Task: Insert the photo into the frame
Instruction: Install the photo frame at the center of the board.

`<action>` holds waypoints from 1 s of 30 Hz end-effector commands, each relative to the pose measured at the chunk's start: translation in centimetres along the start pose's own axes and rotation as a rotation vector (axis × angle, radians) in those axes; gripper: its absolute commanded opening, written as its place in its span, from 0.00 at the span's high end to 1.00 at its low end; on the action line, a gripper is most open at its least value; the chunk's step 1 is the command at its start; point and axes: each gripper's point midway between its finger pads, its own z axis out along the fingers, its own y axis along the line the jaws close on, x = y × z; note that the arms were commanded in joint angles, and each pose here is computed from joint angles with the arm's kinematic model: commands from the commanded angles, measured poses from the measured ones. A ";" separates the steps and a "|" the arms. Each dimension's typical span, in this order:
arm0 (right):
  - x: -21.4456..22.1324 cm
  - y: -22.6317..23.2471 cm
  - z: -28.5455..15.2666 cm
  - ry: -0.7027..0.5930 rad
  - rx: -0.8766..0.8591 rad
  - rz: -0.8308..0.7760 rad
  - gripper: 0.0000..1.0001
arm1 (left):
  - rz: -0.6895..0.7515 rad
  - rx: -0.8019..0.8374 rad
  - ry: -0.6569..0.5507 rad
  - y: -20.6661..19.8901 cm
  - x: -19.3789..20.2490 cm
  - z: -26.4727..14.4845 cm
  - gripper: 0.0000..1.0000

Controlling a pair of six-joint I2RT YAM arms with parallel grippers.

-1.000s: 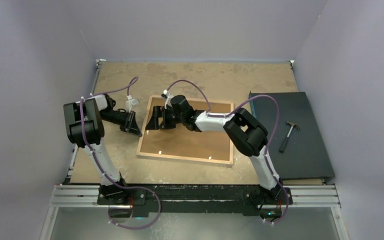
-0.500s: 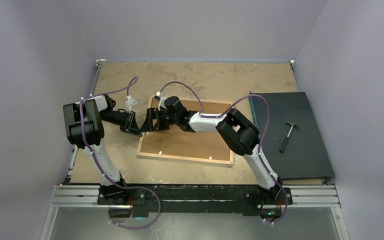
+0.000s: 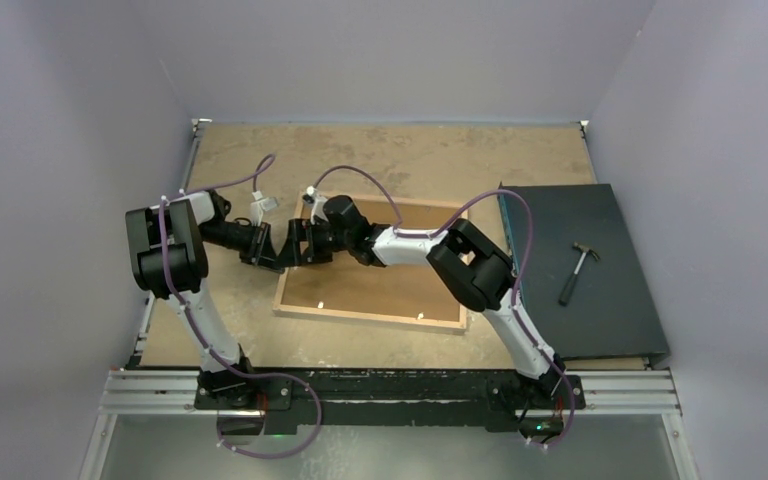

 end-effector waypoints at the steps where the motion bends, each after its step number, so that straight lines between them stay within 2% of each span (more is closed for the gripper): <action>1: 0.2 1.2 0.6 0.017 -0.037 0.001 0.08 | 0.089 -0.046 0.000 1.4 -0.1 0.5 1.00; 30: 1.3 1.3 1.1 0.069 -0.090 0.008 0.10 | 0.097 -0.044 -0.012 1.2 -0.2 0.5 1.00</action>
